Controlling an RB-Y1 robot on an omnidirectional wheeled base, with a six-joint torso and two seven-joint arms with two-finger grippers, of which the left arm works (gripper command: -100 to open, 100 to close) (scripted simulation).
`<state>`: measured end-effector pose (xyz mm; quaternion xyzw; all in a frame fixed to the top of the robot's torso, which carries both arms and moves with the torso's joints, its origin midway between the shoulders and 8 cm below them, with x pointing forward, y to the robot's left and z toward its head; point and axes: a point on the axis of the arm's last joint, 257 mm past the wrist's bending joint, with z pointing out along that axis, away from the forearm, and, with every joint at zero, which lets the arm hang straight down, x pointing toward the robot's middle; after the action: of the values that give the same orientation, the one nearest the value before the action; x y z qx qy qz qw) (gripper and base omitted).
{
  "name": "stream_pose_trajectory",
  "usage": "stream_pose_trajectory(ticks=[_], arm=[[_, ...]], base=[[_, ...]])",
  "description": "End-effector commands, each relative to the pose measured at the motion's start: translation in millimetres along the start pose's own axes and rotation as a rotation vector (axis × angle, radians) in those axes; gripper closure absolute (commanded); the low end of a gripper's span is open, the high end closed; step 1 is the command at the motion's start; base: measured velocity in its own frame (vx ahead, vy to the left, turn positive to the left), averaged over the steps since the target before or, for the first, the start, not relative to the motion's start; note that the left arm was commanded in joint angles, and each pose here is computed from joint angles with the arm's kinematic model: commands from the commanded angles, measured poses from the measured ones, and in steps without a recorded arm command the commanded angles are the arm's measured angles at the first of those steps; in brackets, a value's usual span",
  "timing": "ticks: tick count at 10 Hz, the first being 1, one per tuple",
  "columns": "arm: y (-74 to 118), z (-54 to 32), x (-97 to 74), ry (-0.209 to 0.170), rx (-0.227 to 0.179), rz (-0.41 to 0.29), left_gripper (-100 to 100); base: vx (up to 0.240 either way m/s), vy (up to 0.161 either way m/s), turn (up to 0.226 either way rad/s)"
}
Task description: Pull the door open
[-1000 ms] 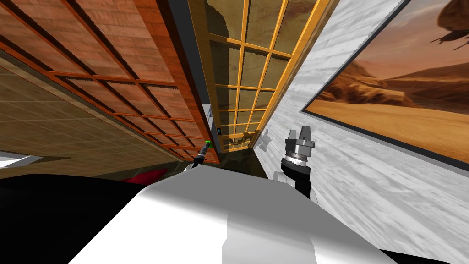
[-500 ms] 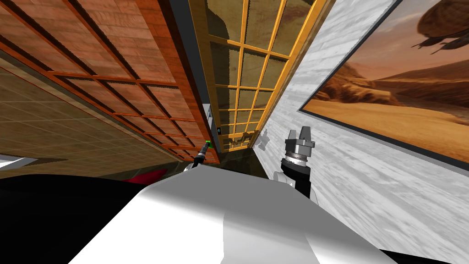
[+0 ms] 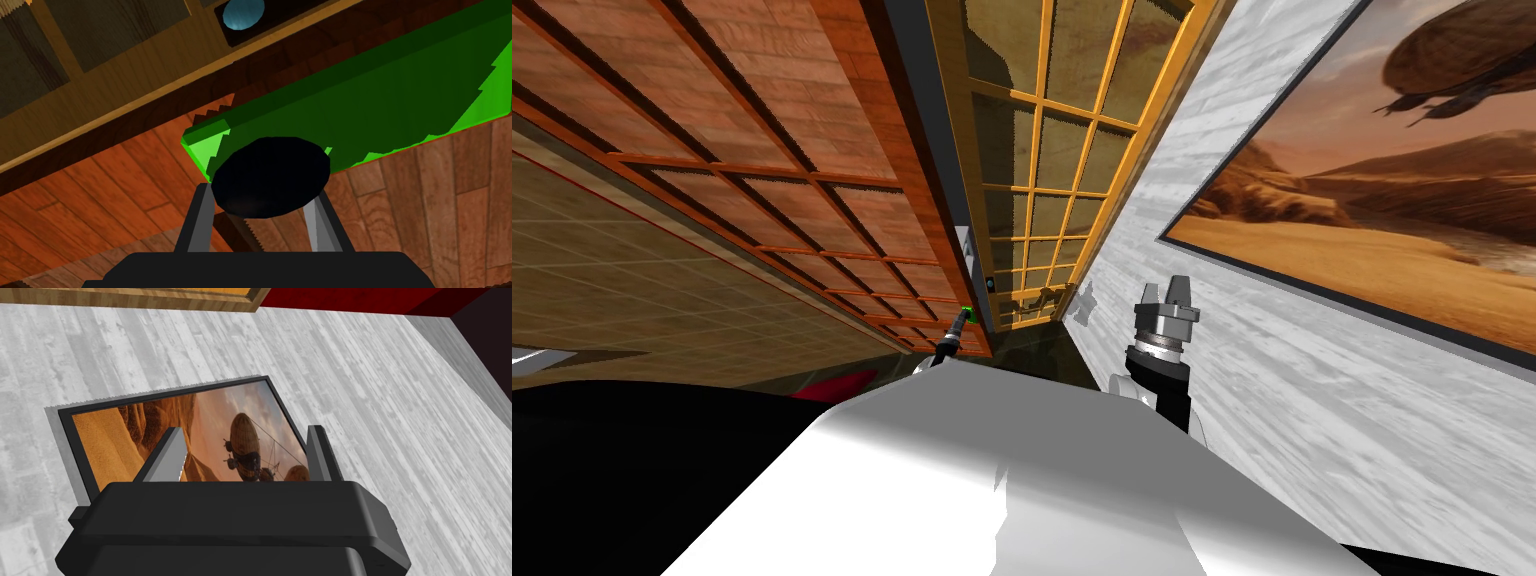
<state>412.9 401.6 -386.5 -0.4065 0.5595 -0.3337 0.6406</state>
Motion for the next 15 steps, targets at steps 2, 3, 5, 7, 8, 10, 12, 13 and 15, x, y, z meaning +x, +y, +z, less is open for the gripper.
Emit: stream_pose_trajectory(ticks=[2, 3, 5, 7, 8, 10, 12, 13, 15], arm=[[-3.6, 1.9, 10.2, 0.009, 0.002, -0.074, 100], [-3.7, 2.8, 10.0, 0.005, 0.001, -0.122, 100], [-3.8, 3.7, 9.7, 0.002, 0.001, -0.175, 100], [-3.9, 4.5, 9.5, -0.002, 0.000, -0.225, 100], [-4.0, 5.4, 9.2, -0.005, 0.000, -0.273, 100], [-3.9, 6.2, 9.0, -0.009, -0.001, -0.326, 100], [-3.9, 7.0, 8.7, -0.012, -0.001, -0.376, 100], [-3.8, 7.8, 8.5, -0.016, -0.002, -0.427, 100], [-3.7, 8.6, 8.2, -0.020, -0.002, -0.477, 100]], base=[[-0.038, 0.017, -0.035], [-0.041, 0.015, -0.069], [-0.050, 0.022, -0.057], [-0.041, 0.022, -0.042], [-0.038, 0.013, -0.052], [-0.056, 0.013, -0.055], [-0.046, 0.020, -0.043], [-0.041, 0.015, -0.069], [-0.049, 0.023, -0.055]])
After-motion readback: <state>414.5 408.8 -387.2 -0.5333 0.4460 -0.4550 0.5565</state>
